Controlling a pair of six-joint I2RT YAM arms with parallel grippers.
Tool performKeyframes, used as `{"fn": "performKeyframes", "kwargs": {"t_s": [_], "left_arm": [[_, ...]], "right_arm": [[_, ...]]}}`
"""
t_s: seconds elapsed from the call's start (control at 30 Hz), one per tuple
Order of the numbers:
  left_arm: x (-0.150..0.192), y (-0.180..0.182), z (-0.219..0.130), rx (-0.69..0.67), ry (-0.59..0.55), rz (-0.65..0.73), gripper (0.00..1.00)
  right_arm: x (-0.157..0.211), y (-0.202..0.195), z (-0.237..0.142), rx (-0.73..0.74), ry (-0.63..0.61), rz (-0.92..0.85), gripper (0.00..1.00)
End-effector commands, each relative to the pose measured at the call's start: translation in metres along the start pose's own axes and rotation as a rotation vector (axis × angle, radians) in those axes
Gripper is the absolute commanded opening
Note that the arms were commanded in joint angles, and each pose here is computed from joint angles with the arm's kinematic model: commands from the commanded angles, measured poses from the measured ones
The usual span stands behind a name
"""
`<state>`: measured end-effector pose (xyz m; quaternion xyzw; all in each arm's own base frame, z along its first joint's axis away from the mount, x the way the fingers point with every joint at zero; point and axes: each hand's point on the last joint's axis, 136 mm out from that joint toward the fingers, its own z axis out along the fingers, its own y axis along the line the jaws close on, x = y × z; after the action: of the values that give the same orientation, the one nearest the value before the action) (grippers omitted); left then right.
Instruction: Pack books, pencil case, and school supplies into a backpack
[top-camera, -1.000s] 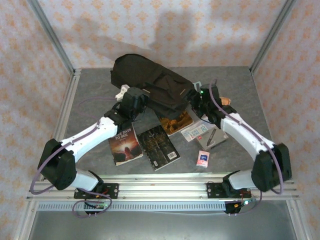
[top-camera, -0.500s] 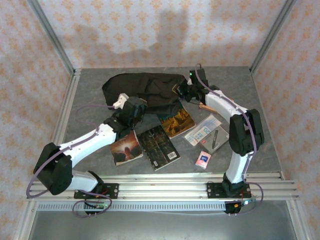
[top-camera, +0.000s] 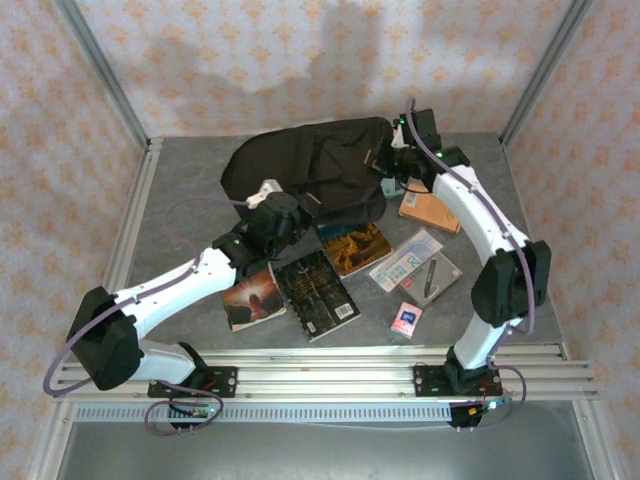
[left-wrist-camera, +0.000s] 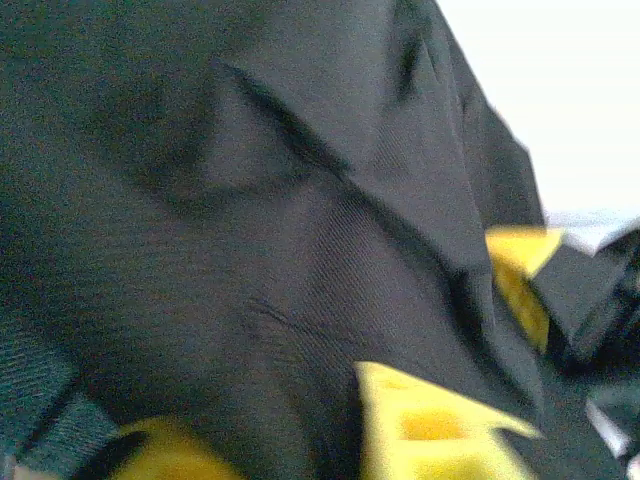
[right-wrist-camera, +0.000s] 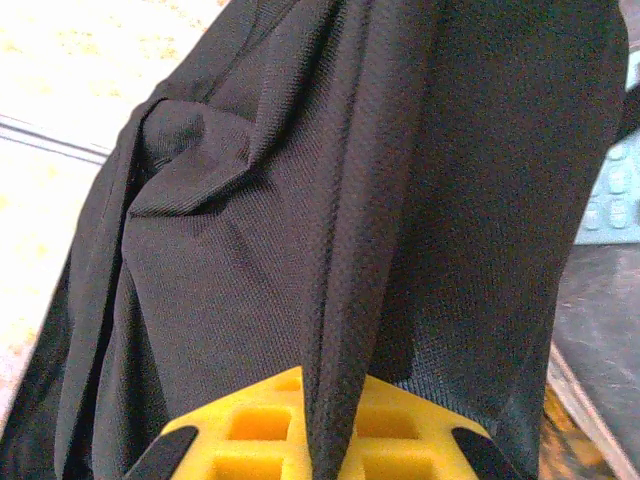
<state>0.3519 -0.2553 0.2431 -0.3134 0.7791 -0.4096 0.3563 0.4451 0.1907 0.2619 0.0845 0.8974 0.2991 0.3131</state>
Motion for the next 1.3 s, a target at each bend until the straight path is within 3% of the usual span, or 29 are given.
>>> {"fn": "performKeyframes", "kwargs": {"t_s": [0.0,0.07,0.13,0.2,0.37,0.5,0.57,0.73,0.93,1.03,1.1,1.2,1.23,1.27], "left_arm": [[0.029,-0.038,-0.024,0.079,0.162,0.190,0.50],[0.018,-0.028,-0.038,0.007,0.146,0.294,0.66],[0.003,-0.026,-0.053,-0.032,0.138,0.415,0.69],[-0.026,-0.012,-0.065,-0.120,0.075,0.437,0.70],[-0.115,0.070,-0.083,-0.491,-0.088,0.362,0.64],[-0.155,0.125,-0.075,-0.592,-0.138,0.252,0.65],[-0.163,0.147,-0.060,-0.606,-0.114,0.203,0.65],[-0.148,0.166,0.002,-0.558,0.097,0.204,0.63],[-0.139,0.196,0.031,-0.584,0.177,0.197,0.53],[-0.137,0.204,0.033,-0.580,0.186,0.176,0.36],[-0.134,0.202,0.034,-0.551,0.189,0.166,0.20],[-0.130,0.189,0.037,-0.473,0.192,0.138,0.07],[-0.129,0.185,0.037,-0.451,0.193,0.127,0.03],[-0.128,0.179,0.037,-0.424,0.190,0.111,0.00]], "right_arm": [[0.004,0.004,-0.028,-0.034,-0.046,-0.138,0.00],[0.006,0.000,-0.031,-0.073,-0.044,-0.144,0.00],[0.009,0.000,-0.032,-0.128,-0.033,-0.155,0.00],[0.006,-0.002,-0.033,-0.157,-0.042,-0.167,0.00],[0.001,-0.010,-0.031,-0.189,-0.026,-0.195,0.00],[0.007,-0.017,-0.017,-0.198,0.011,-0.194,0.00],[0.009,-0.019,-0.011,-0.205,0.018,-0.192,0.00],[0.008,-0.030,0.000,-0.177,0.039,-0.192,0.00],[0.003,-0.041,0.014,-0.179,0.074,-0.152,0.00],[0.001,-0.045,0.020,-0.177,0.084,-0.143,0.00],[-0.002,-0.049,0.025,-0.164,0.089,-0.135,0.00],[-0.010,-0.059,0.034,-0.105,0.090,-0.117,0.02],[-0.014,-0.063,0.035,-0.077,0.082,-0.110,0.10],[-0.020,-0.070,0.037,-0.026,0.062,-0.090,0.25]]}}
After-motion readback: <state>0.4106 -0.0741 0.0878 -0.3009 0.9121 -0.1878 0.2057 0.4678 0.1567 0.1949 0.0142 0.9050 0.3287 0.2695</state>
